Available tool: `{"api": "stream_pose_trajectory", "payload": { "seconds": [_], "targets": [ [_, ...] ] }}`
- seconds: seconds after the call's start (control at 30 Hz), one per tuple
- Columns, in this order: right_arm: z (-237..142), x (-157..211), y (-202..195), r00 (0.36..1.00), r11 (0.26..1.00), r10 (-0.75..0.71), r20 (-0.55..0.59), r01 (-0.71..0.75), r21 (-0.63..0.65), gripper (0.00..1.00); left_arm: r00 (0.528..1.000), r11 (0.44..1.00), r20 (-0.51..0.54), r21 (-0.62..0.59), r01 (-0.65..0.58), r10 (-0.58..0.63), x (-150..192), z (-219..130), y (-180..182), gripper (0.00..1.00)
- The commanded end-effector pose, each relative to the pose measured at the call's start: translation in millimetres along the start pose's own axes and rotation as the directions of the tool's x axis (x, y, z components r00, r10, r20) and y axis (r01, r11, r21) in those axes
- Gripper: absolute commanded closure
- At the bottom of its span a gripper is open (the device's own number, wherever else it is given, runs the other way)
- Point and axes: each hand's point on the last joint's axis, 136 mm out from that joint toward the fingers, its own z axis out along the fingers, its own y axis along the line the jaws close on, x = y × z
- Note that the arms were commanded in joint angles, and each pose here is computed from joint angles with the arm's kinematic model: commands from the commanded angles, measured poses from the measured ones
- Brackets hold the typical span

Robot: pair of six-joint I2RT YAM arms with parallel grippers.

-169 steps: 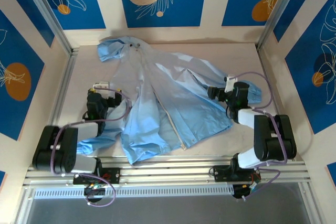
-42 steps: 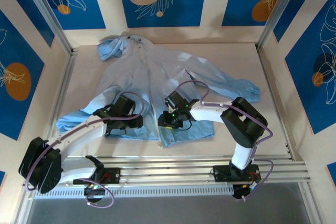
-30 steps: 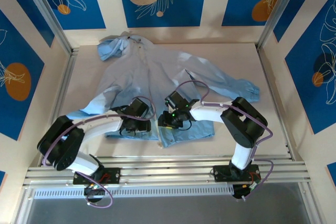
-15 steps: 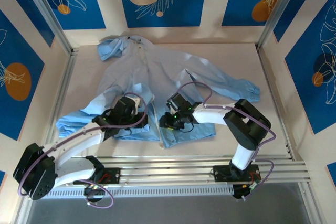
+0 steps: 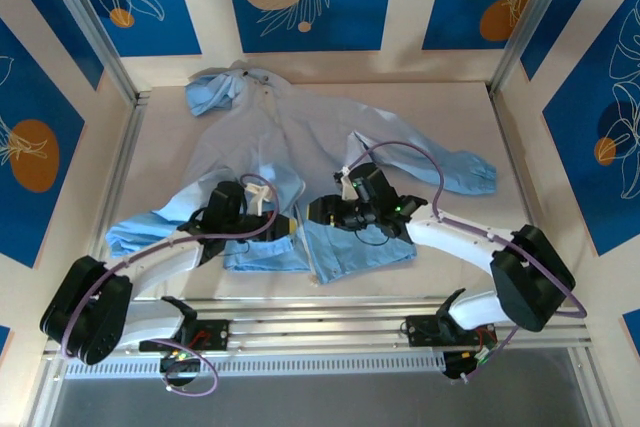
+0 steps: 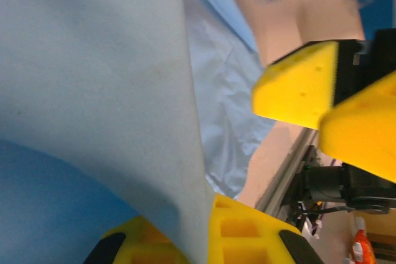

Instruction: Zip up the jacket

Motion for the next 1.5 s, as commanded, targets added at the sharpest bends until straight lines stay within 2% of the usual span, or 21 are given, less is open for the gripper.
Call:
{"api": "stream_pose_trajectory", "payload": {
  "seconds": [0.0,0.1,0.3,0.53,0.57,0.6,0.63,0.67,0.7,0.73,0.8,0.87,0.97,1.17,1.33,1.47],
  "targets": [
    [9,-5,13,0.998,0.993,0.047,-0.049,-0.052,-0.102,0.39,0.999,0.993,0.012,0.114,-0.043,0.042,-7,-4,-19,1.00],
    [18,-12,18,0.995,0.984,0.082,-0.065,-0.091,-0.152,0.36,0.999,0.990,0.003,0.135,-0.039,0.039,-7,-4,-20,1.00],
    [41,-27,29,0.993,0.975,0.062,-0.101,-0.081,-0.208,0.32,0.999,0.986,-0.019,0.162,-0.027,0.031,-5,1,-21,1.00],
    [60,-42,41,0.993,0.957,0.043,-0.112,-0.073,-0.281,0.33,0.999,0.991,-0.043,0.133,-0.018,0.024,1,3,-13,1.00],
    [62,-44,43,0.992,0.954,0.040,-0.118,-0.072,-0.290,0.36,0.998,0.993,-0.051,0.119,-0.015,0.021,3,3,-10,0.97],
    [64,-45,45,0.992,0.952,0.038,-0.120,-0.073,-0.298,0.42,0.998,0.995,-0.057,0.101,-0.013,0.019,4,3,-7,0.90],
    [64,-47,46,0.992,0.951,0.041,-0.119,-0.075,-0.301,0.47,0.998,0.996,-0.062,0.083,-0.013,0.018,6,3,-4,0.82],
    [63,-49,46,0.992,0.951,0.045,-0.115,-0.078,-0.300,0.52,0.998,0.998,-0.066,0.053,-0.014,0.018,7,2,0,0.69],
    [60,-51,45,0.994,0.951,0.046,-0.104,-0.076,-0.300,0.54,0.997,1.000,-0.069,0.013,-0.017,0.018,8,-1,5,0.59],
    [57,-53,45,0.995,0.952,0.046,-0.093,-0.071,-0.298,0.55,0.997,0.999,-0.072,-0.026,-0.022,0.020,9,-3,10,0.52],
    [47,-57,40,0.997,0.959,0.045,-0.067,-0.062,-0.276,0.55,0.997,0.987,-0.073,-0.157,-0.031,0.019,10,-13,27,0.44],
    [38,-59,36,0.998,0.968,0.037,-0.047,-0.048,-0.247,0.53,0.997,0.966,-0.071,-0.255,-0.040,0.022,12,-24,41,0.41],
    [28,-58,32,0.999,0.978,0.019,-0.035,-0.026,-0.208,0.52,0.998,0.928,-0.058,-0.373,-0.028,0.007,14,-37,60,0.39],
    [26,-43,19,0.998,0.988,0.032,-0.061,-0.040,-0.146,0.50,0.998,0.880,-0.059,-0.475,0.001,-0.034,23,-45,82,0.39],
    [18,-30,3,0.998,0.999,-0.017,-0.063,0.014,-0.052,0.50,0.998,0.886,-0.052,-0.464,0.001,-0.028,21,-49,74,0.43],
    [12,-23,-30,0.995,0.992,-0.076,-0.066,0.082,0.098,0.49,0.999,0.902,-0.019,-0.431,0.020,-0.031,19,-50,59,0.45]
  ]
}}
